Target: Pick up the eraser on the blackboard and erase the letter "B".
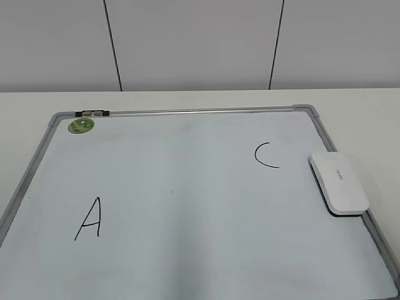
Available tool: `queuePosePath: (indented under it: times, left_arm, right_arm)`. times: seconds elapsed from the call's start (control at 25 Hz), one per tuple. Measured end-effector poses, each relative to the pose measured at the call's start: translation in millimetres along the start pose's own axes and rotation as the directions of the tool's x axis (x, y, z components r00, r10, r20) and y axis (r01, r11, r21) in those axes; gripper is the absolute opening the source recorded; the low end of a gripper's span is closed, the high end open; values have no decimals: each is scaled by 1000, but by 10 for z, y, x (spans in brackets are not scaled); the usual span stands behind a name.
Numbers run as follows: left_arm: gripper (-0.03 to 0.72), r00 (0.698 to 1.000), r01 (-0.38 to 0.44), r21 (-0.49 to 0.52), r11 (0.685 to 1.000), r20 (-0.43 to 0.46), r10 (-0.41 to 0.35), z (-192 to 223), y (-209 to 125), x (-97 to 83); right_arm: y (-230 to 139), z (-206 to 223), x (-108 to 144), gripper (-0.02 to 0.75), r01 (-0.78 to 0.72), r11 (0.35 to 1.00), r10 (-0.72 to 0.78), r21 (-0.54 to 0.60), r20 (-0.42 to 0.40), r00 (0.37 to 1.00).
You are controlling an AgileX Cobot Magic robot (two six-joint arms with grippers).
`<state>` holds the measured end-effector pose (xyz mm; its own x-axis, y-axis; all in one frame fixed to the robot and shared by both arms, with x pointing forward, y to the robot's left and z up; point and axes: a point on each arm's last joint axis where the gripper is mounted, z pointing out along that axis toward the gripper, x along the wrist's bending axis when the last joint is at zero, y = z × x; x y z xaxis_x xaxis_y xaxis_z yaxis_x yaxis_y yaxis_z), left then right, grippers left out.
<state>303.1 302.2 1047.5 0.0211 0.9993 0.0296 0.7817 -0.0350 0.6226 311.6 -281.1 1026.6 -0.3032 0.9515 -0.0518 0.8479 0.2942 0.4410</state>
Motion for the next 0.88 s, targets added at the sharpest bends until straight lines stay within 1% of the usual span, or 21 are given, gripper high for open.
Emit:
queuePosePath:
  times: [0.16, 0.88]
  left_arm:
    - [562, 1000, 2, 26, 1000, 4, -2, 22, -34, -4]
    - [545, 1000, 7, 26, 1000, 13, -7, 22, -34, -13]
  right_arm:
    - [-1, -1, 0, 590, 2, 1000, -2, -1, 0, 1000]
    - [-1, -1, 0, 590, 2, 1000, -2, -1, 0, 1000]
